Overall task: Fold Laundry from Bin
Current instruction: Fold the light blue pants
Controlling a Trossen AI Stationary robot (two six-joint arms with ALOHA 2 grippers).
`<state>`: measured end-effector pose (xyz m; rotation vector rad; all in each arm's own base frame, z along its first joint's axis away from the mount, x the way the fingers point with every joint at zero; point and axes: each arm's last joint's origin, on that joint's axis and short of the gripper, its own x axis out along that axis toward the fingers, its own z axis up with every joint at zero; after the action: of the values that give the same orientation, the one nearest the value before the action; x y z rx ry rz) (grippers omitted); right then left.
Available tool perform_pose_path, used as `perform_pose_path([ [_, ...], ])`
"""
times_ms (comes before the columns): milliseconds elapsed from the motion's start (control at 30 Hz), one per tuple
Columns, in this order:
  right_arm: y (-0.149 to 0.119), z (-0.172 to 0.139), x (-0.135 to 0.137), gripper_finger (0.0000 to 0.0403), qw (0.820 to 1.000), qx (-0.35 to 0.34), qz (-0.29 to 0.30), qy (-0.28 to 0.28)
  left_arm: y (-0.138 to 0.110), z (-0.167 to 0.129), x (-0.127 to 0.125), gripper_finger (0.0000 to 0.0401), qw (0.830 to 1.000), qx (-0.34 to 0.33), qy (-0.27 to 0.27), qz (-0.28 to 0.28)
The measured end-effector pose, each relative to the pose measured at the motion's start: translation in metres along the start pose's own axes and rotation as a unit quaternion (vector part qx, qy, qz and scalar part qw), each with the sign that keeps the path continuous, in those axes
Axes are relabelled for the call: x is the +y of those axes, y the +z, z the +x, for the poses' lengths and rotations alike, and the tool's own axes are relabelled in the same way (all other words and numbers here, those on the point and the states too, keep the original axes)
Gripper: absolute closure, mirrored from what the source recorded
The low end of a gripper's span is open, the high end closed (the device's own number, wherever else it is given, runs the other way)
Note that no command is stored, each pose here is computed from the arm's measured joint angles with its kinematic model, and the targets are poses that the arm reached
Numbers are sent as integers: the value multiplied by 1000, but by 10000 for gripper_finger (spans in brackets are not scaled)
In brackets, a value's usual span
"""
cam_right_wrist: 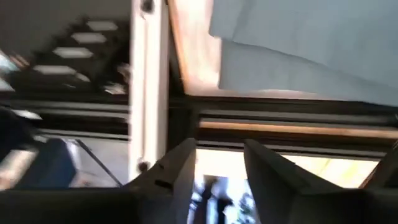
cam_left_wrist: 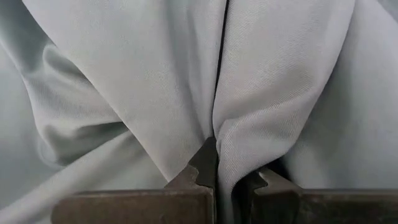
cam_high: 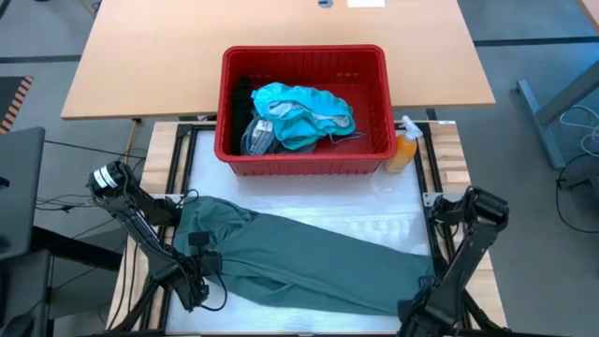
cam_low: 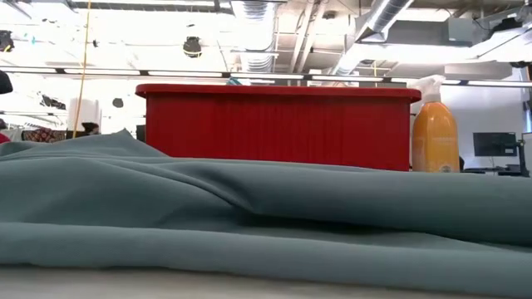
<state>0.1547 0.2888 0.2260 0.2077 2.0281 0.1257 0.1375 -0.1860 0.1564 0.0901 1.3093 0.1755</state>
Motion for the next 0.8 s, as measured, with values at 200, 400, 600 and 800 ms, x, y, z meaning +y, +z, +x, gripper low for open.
perform_pose_path([
  [200, -8, -16, -28, 194, 973, -85, 213, -1, 0, 0, 0, 401, 1000, 0, 0, 8],
  [400, -7, 3, -81, 195, 872, -101, 479, -1, 0, 0, 0, 401, 1000, 7, -4, 9],
  [600, -8, 19, -104, 195, 817, -146, 557, 23, -2, 0, -1, 401, 1000, 20, -13, 10],
  [800, -5, 25, -103, 195, 803, -170, 571, 35, -3, -1, -2, 401, 1000, 22, -14, 12],
])
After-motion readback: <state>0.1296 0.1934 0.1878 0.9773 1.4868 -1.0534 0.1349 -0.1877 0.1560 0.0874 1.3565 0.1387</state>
